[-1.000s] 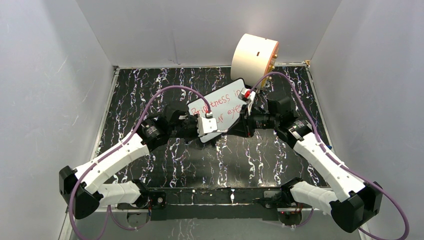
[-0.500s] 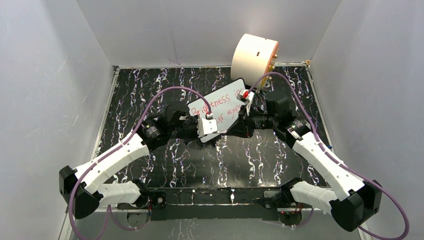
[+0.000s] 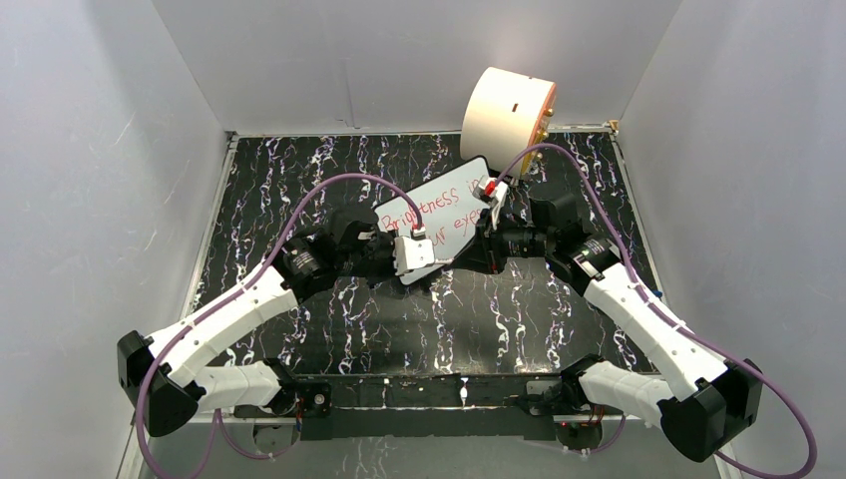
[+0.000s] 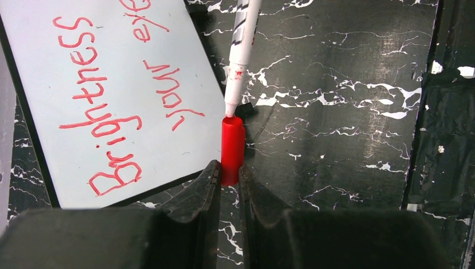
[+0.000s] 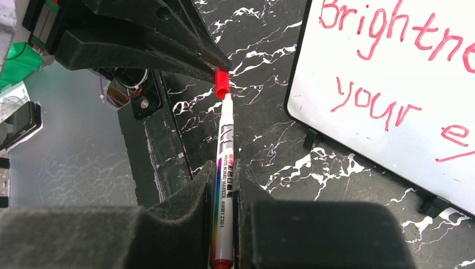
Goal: Write a sentence on the whiteboard
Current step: Close the whiteboard marker at the center of the board.
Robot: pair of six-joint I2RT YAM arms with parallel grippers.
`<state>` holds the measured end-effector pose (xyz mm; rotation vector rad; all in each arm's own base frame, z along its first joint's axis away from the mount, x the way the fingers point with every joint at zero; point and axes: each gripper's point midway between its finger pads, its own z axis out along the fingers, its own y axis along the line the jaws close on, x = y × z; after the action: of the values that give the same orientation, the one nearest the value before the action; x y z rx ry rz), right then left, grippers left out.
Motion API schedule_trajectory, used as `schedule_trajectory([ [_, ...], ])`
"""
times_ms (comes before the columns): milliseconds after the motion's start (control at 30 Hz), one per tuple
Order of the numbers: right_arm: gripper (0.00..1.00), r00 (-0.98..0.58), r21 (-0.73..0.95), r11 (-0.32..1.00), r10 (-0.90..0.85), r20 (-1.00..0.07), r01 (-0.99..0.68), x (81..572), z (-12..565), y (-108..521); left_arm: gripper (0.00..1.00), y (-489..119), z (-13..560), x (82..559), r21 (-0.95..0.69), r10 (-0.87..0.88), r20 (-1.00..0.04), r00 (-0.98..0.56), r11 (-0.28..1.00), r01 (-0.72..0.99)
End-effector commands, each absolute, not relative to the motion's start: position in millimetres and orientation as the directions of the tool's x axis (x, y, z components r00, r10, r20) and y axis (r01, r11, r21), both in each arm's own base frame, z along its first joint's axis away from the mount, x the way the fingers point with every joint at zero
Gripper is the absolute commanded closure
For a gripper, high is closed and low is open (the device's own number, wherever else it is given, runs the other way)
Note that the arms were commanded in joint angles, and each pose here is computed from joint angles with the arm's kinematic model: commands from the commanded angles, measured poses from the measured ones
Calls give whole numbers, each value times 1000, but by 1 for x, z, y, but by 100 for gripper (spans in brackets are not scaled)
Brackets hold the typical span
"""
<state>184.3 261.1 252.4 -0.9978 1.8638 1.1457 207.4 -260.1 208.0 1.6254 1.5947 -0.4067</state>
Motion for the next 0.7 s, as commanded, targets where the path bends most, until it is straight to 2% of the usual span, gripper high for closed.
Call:
schedule_trajectory([
  [0,100,-377,318,266,-214,-901,-910,184,278,265,100,-264,224,209,342,666,-723,183,116,932],
  [667,100,-398,339,255,-232,-888,-906,184,269,268,100,-268,223,211,321,677,-718,162,117,940],
])
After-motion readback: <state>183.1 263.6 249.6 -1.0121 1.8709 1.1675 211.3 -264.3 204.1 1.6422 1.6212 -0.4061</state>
